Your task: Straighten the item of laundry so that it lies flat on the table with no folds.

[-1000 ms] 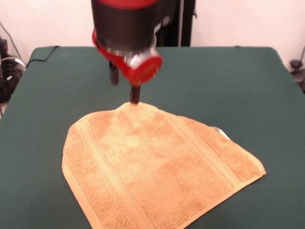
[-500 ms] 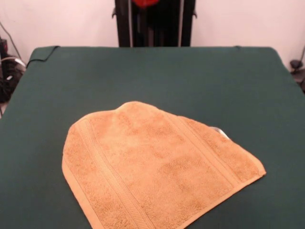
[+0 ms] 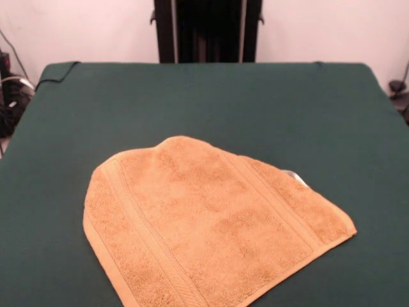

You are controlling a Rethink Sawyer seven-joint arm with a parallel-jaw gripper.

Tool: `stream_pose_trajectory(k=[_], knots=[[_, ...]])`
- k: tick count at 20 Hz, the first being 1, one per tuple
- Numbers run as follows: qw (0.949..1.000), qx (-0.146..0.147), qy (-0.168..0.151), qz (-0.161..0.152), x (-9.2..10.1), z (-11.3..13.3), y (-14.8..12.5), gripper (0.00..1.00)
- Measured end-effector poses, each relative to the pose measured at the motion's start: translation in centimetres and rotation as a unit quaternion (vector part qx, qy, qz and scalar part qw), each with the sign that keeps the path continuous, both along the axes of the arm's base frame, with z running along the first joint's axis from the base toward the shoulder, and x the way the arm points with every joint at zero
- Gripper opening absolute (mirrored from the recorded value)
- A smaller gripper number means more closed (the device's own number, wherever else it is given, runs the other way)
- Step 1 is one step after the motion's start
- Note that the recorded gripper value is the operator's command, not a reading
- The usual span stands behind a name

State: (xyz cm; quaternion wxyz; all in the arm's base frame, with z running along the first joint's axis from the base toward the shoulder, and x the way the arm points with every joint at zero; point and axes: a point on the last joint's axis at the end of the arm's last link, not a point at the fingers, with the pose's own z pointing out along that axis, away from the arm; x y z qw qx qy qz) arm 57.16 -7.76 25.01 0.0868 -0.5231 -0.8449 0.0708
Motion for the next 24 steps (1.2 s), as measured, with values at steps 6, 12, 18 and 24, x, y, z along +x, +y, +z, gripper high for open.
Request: stream_pose_trajectory(k=[6,12,18,24], knots=[[0.9982,-0.026,-0.05,-0.021,-1.7,-1.1,-2.8,1.0],[0.9961,-0.033,-0.072,-0.039,-3.0,-3.1,-4.7,1.0],[0.9953,-0.023,-0.08,-0.048,-4.0,-5.0,-5.3,1.0],[0.9959,-0.006,-0.079,-0.045,-4.7,-6.7,-6.0,1.0]])
